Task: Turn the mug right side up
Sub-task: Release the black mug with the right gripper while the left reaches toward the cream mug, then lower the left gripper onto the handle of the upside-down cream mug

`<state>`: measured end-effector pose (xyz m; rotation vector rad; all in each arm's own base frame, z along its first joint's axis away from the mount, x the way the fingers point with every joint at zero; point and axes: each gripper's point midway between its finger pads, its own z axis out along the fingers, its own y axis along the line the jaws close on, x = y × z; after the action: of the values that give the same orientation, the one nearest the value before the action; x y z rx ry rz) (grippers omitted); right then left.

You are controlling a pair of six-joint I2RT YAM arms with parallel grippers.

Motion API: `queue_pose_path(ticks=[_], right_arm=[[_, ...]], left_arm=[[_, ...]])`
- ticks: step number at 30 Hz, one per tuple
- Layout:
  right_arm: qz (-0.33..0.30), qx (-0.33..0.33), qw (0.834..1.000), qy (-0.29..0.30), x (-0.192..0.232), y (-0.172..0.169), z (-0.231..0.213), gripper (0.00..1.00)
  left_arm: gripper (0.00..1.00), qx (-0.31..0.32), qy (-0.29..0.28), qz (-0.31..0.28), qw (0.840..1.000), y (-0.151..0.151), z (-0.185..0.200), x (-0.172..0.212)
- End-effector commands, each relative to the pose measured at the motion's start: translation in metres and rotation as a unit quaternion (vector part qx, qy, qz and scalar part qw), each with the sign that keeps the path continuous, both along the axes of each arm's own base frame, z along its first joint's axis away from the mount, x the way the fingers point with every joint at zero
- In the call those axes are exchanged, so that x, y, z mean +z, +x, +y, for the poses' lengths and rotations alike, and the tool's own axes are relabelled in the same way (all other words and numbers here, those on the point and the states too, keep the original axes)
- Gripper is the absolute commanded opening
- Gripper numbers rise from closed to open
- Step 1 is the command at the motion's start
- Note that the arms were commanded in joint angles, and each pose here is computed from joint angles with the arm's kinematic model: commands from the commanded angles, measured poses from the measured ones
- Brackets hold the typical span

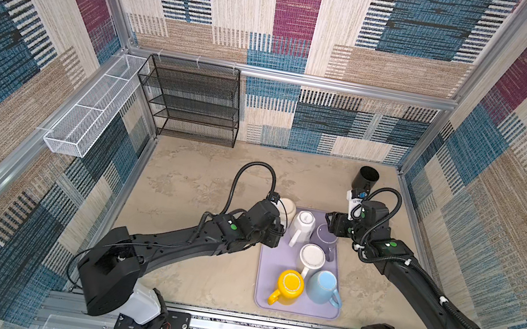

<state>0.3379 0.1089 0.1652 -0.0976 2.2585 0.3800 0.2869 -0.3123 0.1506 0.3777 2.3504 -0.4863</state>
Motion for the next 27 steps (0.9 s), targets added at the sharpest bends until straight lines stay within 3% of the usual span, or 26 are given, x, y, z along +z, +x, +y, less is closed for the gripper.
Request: queue_pose_path(ticks=[1,27], right_arm=[[-0.024,0.007,0.999,0.024,0.013,0.002,0.007,0.7],[-0.023,-0.003,1.0,0.02,0.011,0.0,0.003,0.71]], left_arm=[[0.6,0.059,0.049,0.004,0.997,0.01,0.015,-0.014],[0.55,0.046,0.089,0.023,0.995,0.037,-0.024,-0.053]])
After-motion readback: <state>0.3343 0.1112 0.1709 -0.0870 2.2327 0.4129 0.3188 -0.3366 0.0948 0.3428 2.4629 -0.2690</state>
